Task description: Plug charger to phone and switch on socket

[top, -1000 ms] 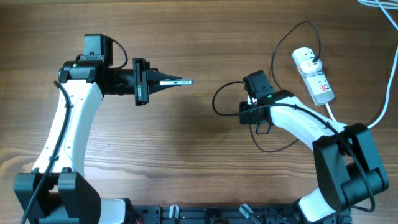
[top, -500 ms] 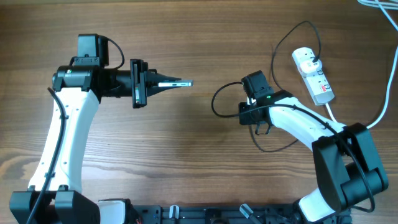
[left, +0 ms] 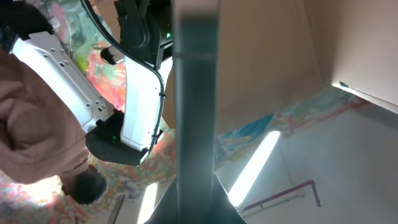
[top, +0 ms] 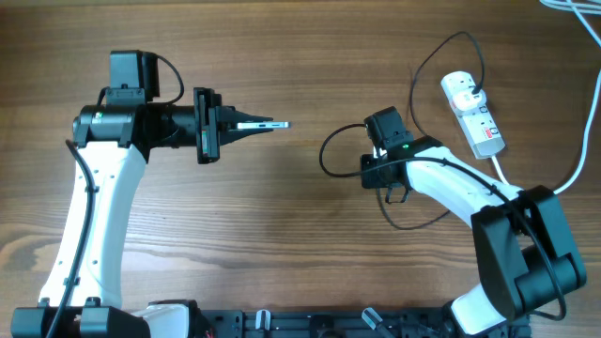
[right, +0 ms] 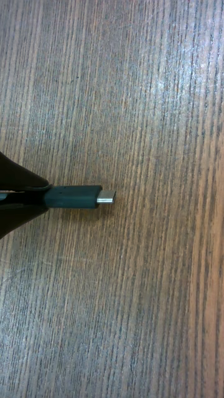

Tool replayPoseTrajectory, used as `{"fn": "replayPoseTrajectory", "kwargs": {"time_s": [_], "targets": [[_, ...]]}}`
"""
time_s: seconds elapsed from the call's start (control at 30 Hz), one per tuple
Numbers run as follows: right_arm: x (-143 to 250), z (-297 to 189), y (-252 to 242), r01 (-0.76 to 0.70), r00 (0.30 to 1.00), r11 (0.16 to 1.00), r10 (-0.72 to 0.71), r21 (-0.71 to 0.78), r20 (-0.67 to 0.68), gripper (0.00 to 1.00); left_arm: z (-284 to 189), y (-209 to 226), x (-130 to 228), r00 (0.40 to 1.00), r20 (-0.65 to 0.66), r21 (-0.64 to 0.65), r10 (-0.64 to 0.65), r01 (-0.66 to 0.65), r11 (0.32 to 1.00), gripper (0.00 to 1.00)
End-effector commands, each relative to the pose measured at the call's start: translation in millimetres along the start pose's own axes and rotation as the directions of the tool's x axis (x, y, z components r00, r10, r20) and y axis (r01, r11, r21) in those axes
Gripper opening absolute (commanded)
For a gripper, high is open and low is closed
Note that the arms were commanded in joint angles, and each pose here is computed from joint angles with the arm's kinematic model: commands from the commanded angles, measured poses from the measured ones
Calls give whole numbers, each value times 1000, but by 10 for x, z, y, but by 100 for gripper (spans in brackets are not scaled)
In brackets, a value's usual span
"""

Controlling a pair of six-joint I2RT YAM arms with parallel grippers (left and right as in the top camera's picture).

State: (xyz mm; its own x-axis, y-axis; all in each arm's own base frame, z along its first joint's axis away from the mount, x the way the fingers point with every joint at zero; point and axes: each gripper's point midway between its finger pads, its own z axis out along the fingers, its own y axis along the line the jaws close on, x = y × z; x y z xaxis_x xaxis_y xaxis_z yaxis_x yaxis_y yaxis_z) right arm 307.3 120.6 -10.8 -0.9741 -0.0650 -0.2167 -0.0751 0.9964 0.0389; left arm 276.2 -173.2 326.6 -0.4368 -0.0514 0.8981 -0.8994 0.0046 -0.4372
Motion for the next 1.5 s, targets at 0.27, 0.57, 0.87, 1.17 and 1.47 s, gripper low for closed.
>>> {"fn": "replayPoseTrajectory", "kwargs": {"time_s": [0.27, 0.57, 0.87, 1.17, 1.47], "targets": [[733, 377, -292, 15, 973, 995, 9, 100, -229, 4, 585, 552, 320, 994, -75, -233, -79, 60, 971, 4], [734, 378, -287, 14, 973, 995, 9, 97, -230, 4, 609, 627, 436, 994, -81, -252, -79, 56, 966, 4], [733, 378, -286, 14, 973, 995, 8, 97, -230, 5, 646, 710, 528, 994, -88, -273, -57, 31, 962, 4], [734, 378, -286, 13, 973, 995, 10, 97, -230, 4, 650, 709, 478, 997, -59, -271, -55, 37, 962, 4], [713, 384, -280, 12, 975, 995, 9, 94, -221, 4, 476, 630, -459, 831, 350, -391, 433, -290, 873, 4]]}}
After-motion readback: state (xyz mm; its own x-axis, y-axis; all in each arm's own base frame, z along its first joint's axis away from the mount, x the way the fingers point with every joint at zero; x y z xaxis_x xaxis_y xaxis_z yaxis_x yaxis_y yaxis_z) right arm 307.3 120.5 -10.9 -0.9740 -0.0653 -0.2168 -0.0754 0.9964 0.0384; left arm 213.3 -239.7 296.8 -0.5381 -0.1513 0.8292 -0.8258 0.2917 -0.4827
